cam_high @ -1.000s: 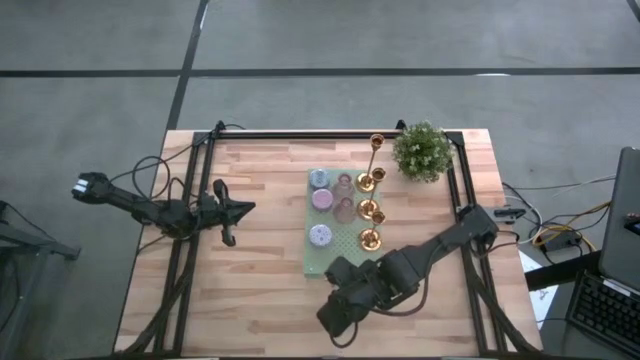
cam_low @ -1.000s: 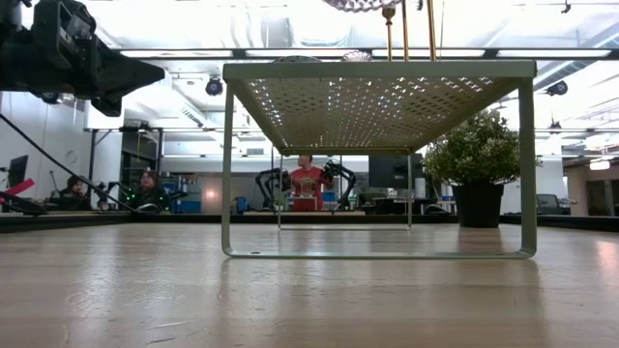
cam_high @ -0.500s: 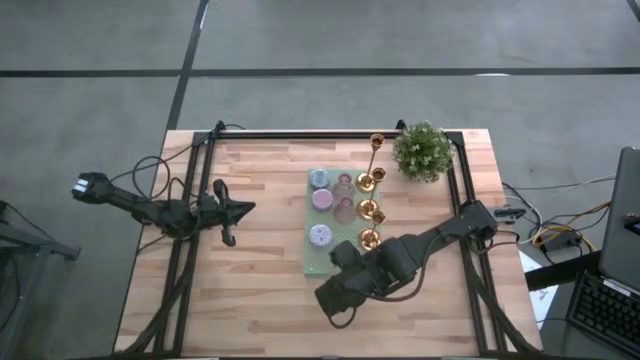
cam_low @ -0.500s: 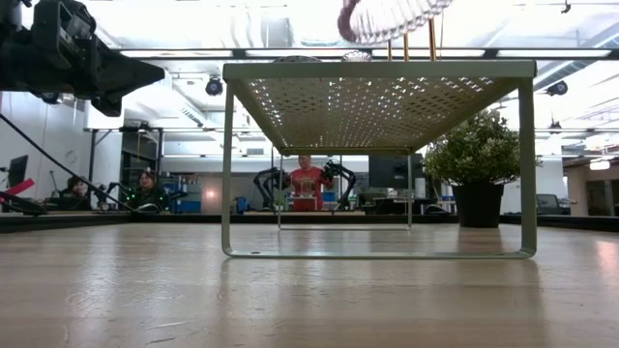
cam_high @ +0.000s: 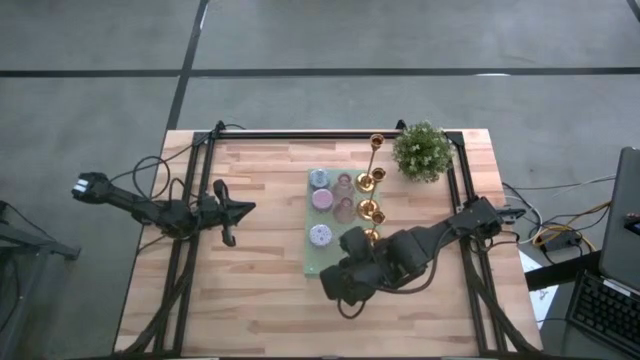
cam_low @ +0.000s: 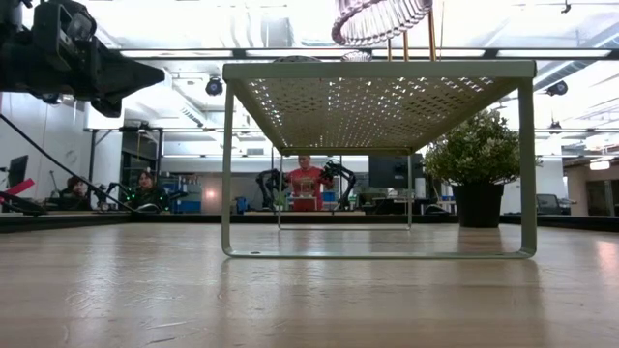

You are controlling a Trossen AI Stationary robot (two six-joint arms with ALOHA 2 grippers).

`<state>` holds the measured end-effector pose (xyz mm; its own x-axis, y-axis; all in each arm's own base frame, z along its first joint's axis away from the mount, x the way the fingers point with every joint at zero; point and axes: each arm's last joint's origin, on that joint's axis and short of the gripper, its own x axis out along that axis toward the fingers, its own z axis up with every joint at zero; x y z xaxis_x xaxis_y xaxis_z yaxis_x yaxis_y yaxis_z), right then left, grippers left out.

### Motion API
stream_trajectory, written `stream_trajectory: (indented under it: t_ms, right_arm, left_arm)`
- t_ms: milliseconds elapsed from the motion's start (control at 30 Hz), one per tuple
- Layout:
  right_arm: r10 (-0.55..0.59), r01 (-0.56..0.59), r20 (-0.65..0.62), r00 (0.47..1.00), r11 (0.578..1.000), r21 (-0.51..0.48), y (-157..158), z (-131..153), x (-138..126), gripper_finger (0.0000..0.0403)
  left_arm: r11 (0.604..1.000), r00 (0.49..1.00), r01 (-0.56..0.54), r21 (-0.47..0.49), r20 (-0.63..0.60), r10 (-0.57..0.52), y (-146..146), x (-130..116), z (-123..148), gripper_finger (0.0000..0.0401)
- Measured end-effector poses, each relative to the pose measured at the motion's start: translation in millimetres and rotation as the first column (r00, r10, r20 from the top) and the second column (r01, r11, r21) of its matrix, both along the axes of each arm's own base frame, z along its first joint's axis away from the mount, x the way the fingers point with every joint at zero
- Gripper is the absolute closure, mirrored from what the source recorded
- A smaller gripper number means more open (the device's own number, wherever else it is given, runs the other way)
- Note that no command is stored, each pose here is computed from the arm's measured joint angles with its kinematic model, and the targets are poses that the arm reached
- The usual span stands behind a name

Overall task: Pick & Place candle stick holders
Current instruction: Put the purple vase on the shelf aligned with the other purple vase

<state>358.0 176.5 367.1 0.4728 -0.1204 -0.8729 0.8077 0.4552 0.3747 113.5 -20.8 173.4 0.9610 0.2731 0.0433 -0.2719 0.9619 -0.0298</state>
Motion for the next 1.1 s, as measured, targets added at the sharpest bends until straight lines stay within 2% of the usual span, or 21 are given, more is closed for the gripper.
stream_trajectory:
  t_ms: [533, 1100]
  right_arm:
    - [-0.122, 0.122, -0.003, 0.993, 0.991, -0.05, -11, 1, -3, 0.0394]
    - [-0.157, 0.154, -0.028, 0.987, 0.984, -0.085, -25, -7, 3, 0.0394]
  left_arm:
    - [1.0, 1.0, 0.0, 0.001, -0.004, 0.0, 0, 0, 0, 0.0387]
    - [1.0, 1.0, 0.0, 0.0, -0.001, 0.0, 0, 0, 0, 0.0387]
